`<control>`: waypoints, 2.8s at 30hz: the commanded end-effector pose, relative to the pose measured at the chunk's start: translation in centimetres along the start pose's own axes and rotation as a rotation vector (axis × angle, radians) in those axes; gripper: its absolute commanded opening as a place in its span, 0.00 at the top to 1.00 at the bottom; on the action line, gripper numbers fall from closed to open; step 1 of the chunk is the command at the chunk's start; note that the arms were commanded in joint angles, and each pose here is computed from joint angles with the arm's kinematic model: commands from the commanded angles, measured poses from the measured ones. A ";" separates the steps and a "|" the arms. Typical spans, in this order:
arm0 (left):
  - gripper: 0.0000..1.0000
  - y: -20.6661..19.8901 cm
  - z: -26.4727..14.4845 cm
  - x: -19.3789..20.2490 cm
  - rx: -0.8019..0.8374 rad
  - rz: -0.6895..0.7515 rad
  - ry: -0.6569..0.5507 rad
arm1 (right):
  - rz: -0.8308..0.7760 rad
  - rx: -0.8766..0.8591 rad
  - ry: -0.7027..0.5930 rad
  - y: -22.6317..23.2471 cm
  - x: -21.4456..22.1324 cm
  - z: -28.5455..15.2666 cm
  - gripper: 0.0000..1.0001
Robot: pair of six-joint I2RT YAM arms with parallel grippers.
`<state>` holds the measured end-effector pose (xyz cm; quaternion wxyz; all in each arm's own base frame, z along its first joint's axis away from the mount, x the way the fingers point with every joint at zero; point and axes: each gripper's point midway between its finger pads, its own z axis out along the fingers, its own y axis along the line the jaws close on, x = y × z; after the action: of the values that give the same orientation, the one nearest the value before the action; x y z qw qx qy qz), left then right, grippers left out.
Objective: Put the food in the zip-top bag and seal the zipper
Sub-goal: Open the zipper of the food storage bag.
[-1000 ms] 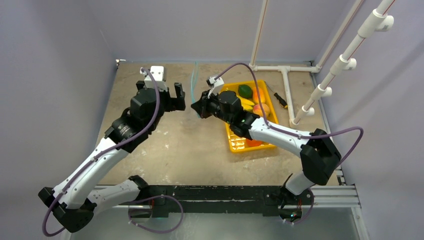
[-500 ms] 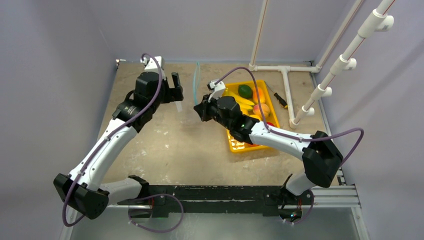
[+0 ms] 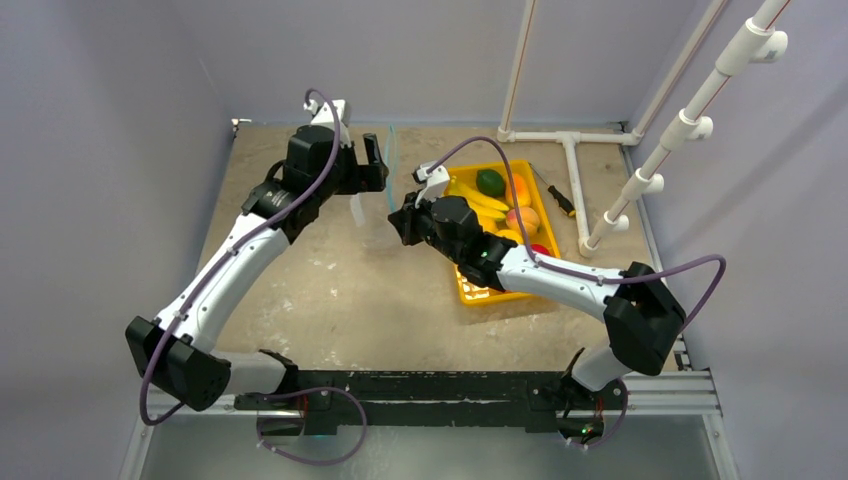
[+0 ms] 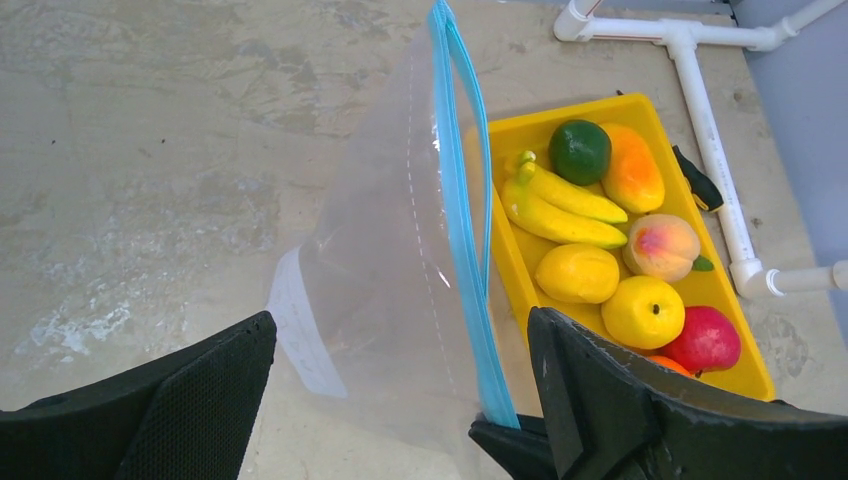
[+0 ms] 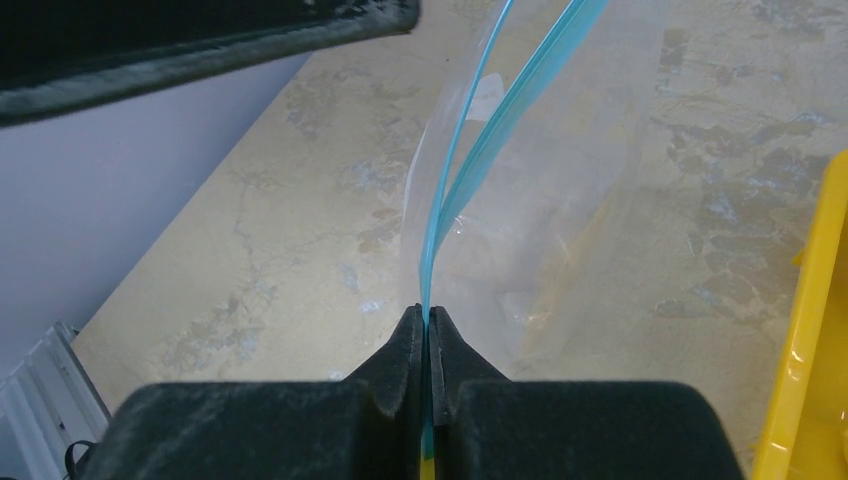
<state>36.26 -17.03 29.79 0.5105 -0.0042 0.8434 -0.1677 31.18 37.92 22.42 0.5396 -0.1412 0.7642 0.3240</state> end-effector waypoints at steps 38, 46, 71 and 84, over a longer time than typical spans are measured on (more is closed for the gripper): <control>0.18 1.0 4.4 -0.5 -0.095 0.016 0.002 | -0.020 -0.014 -0.042 1.0 -1.6 -0.8 1.00; 0.25 1.8 4.0 -0.3 -0.129 0.039 0.006 | -0.013 0.010 -0.046 0.7 -1.6 -0.8 1.00; 0.83 2.5 2.3 2.4 -0.120 0.059 0.083 | 0.028 0.080 -0.036 0.4 -1.2 -0.1 1.00; 1.00 2.6 0.8 2.4 -0.107 0.072 0.074 | 0.046 0.065 -0.083 1.5 -4.4 -2.0 0.56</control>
<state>36.90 -15.65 25.11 0.4667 -0.0044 0.8788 -0.0989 30.26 37.78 21.79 0.5309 -0.1229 0.7835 0.2986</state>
